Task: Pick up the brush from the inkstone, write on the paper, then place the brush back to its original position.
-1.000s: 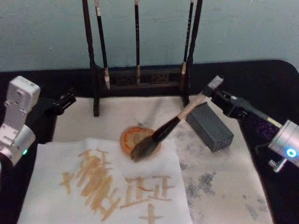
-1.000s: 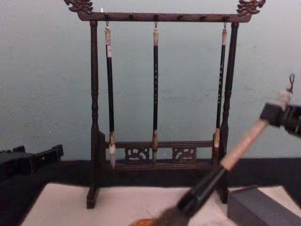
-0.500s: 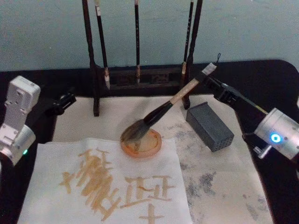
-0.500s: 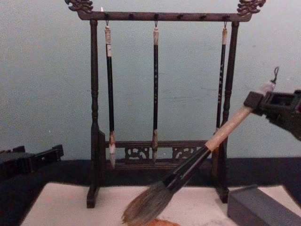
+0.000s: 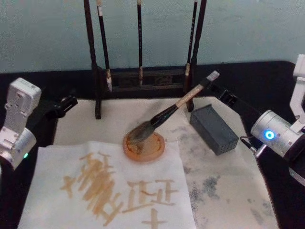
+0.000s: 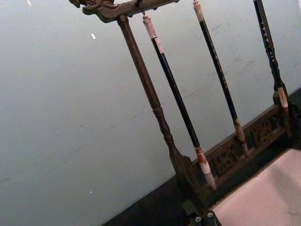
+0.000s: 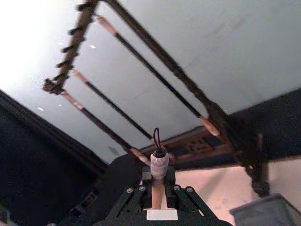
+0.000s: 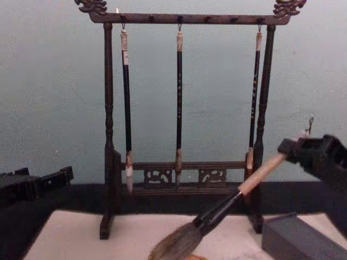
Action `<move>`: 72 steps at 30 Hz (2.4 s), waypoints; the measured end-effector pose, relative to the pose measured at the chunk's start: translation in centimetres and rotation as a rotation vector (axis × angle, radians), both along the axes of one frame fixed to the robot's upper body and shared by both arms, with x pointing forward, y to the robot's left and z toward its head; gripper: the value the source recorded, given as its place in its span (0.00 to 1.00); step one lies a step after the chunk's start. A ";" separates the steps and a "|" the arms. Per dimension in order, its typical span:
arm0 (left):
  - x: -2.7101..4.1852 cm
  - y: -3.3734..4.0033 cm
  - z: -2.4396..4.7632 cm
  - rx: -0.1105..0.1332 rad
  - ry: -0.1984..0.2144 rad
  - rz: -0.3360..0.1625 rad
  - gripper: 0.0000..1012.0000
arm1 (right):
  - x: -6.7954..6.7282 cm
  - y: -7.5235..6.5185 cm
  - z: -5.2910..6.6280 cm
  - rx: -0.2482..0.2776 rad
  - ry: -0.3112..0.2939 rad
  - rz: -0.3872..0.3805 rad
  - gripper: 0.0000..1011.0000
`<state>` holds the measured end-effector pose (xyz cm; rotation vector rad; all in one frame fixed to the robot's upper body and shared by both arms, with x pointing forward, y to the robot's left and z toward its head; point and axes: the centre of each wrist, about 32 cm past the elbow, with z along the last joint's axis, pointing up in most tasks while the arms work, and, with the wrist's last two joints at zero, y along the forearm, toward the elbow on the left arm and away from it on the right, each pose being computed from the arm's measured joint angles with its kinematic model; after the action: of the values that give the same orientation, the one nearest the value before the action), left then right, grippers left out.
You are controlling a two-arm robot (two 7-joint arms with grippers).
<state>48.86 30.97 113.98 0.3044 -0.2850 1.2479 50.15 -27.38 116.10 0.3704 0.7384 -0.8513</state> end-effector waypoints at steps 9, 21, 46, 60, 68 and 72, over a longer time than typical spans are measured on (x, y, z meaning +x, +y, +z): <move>0.00 0.00 0.00 0.000 0.000 0.000 0.99 | 0.8 -0.4 -1.4 -0.005 0.055 -0.030 0.16; 0.00 0.00 0.00 0.000 0.000 0.000 0.99 | 1.5 -1.0 -2.3 -0.012 0.094 -0.058 0.16; 0.00 0.00 0.00 0.000 0.000 0.000 0.99 | 2.0 -1.7 -3.4 -0.002 0.179 -0.092 0.16; 0.00 0.00 0.00 0.000 0.000 0.000 0.99 | 2.2 -1.9 -3.6 -0.002 0.232 -0.114 0.16; 0.00 0.00 0.00 0.000 0.000 0.000 0.99 | 2.4 -2.2 -3.7 0.004 0.275 -0.122 0.16; 0.00 0.00 0.00 0.000 0.000 0.000 0.99 | 2.4 -2.3 -3.8 0.007 0.288 -0.125 0.16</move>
<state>48.86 30.97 113.98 0.3044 -0.2851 1.2480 52.59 -29.67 112.27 0.3051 0.9925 -1.0333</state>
